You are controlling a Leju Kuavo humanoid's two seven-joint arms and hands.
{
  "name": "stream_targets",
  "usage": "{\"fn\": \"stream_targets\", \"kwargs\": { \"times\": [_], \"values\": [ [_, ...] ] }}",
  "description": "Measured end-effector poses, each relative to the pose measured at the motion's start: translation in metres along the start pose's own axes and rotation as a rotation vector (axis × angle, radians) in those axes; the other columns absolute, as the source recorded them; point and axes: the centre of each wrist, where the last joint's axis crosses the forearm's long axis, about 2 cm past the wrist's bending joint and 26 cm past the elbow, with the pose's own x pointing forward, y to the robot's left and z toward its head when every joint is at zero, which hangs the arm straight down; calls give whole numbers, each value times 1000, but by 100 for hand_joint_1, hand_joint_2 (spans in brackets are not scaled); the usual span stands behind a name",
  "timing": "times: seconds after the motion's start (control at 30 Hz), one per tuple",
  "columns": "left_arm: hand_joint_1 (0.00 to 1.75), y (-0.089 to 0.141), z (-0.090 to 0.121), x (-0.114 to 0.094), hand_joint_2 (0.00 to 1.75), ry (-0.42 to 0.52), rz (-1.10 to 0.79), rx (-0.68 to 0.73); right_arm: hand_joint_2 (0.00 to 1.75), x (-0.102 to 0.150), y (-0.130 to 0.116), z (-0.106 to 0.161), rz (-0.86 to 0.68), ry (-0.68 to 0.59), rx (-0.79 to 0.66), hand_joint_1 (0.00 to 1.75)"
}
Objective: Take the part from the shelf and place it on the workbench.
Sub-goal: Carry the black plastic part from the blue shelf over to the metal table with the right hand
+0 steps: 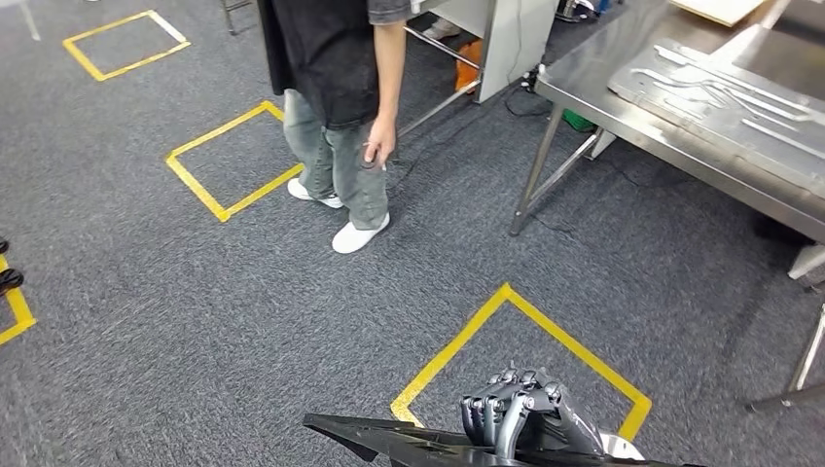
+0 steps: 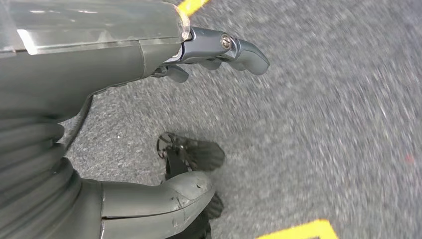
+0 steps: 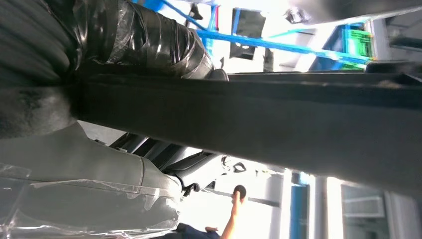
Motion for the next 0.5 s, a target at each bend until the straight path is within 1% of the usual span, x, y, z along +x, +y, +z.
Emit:
{"fn": "stream_targets", "kwargs": {
  "times": [0.2, 0.5],
  "values": [
    [0, 1, 1, -4, 175, 6, -7, 1, 175, -1, 2, 2, -15, 11, 1, 171],
    [0, 2, 0, 1, 175, -5, -10, 2, 175, -4, -2, -4, -5, 28, -6, 171]
  ]
}}
